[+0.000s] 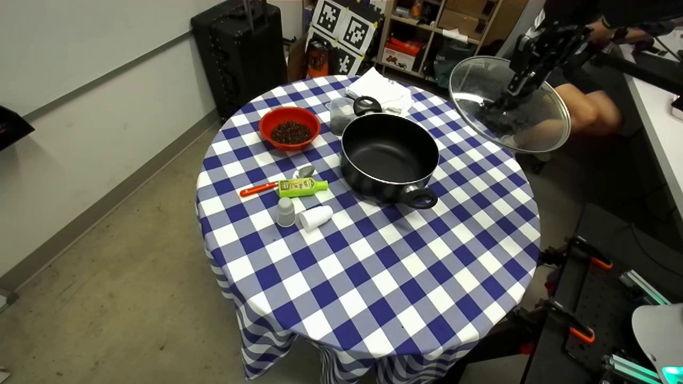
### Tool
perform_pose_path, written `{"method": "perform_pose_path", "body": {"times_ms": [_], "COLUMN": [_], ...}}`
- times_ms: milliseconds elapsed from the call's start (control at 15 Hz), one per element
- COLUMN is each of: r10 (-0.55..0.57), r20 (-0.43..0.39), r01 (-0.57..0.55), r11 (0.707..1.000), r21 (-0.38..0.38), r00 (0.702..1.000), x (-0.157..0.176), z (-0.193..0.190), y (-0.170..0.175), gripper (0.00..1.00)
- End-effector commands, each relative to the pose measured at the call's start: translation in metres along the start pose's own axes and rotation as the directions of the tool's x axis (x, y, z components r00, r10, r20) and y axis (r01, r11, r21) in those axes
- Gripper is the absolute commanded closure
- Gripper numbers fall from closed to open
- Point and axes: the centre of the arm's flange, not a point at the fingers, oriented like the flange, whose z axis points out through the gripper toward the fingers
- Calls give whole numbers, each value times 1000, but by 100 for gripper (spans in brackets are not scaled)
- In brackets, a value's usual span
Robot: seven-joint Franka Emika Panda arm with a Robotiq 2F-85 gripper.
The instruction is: Pick up the glass lid from the table and put it on the pot.
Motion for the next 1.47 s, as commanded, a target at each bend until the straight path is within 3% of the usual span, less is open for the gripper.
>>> {"method": "perform_pose_path", "body": {"times_ms": [0,733,1400], "r10": [-116,-341,-389], "r20": [-6,37,5], "r01": [116,342,389], "r11": [993,940,921], "r21": [3,-12,-28], "r00": [993,939,921], "x": [20,72,93], "z": [-22,13,56], "y": [-37,-132,-182], "gripper": [75,75,75]}}
